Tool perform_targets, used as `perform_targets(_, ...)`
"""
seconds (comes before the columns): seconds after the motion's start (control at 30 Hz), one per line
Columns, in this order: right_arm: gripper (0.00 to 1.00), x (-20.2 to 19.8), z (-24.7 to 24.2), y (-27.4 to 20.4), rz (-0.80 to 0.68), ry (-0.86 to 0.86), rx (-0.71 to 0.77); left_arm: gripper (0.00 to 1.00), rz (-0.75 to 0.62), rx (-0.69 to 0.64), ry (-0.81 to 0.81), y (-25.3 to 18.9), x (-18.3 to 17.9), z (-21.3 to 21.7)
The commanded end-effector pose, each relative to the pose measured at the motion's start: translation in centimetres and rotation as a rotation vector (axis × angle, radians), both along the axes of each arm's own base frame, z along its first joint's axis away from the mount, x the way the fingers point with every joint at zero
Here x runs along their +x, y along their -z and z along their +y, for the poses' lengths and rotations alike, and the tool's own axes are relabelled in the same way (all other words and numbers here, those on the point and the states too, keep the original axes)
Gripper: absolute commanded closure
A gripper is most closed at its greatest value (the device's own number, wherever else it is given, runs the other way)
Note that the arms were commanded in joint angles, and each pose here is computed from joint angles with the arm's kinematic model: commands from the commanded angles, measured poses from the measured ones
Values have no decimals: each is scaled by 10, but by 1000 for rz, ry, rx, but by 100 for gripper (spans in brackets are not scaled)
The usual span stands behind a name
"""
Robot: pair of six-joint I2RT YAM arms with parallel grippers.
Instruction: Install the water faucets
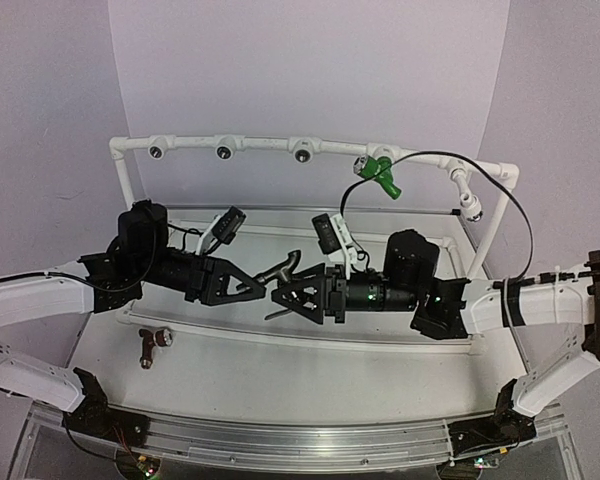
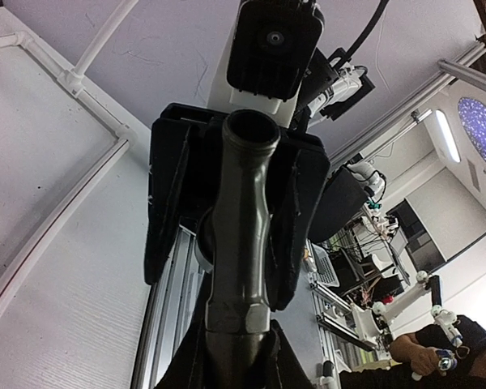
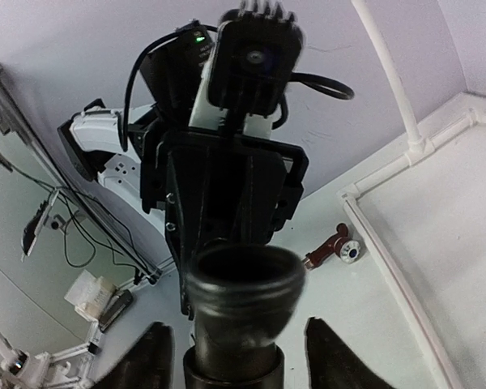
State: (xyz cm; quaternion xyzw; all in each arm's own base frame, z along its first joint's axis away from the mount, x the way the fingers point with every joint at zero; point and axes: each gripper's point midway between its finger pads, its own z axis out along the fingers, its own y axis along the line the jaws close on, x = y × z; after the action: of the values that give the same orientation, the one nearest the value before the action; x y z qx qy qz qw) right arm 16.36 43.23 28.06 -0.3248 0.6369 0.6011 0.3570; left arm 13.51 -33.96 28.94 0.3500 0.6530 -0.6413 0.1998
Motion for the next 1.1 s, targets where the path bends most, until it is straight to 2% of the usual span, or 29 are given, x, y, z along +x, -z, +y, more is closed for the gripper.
perform_targets(0.0, 7, 21, 4, -9, 32, 97, -75, 100, -114, 1, 20, -4, -6, 5)
perform_targets(0.07, 2, 19, 9, -6, 54, 76, -116, 100, -127, 52, 15, 6, -4, 6)
perform_targets(0.2, 2, 9, 13, -8, 76, 5, -123, 100, -146, 112, 26, 14, -5, 9)
perform_targets(0.23, 6, 7, 14, -10, 71, -9, -120, 100, -154, 117, 24, 13, -6, 10)
perform_targets(0.4, 40, -2, 24, -13, 73, -99, -131, 100, -165, 111, 29, 8, -9, 13)
perform_targets(0.5, 47, -10, 31, -6, 88, -168, -152, 100, -165, 111, 30, 7, -10, 14)
perform_targets(0.8, 78, -18, 39, 0, 97, -246, -159, 100, -158, 120, 42, 10, -12, 14)
perform_targets(0.9, 80, -20, 39, 3, 99, -266, -163, 100, -156, 123, 50, 11, -12, 13)
perform_targets(1.0, 71, -23, 39, 6, 95, -283, -167, 100, -151, 125, 61, 12, -12, 12)
perform_targets(1.07, 71, -23, 38, 9, 94, -281, -172, 100, -148, 129, 64, 13, -12, 12)
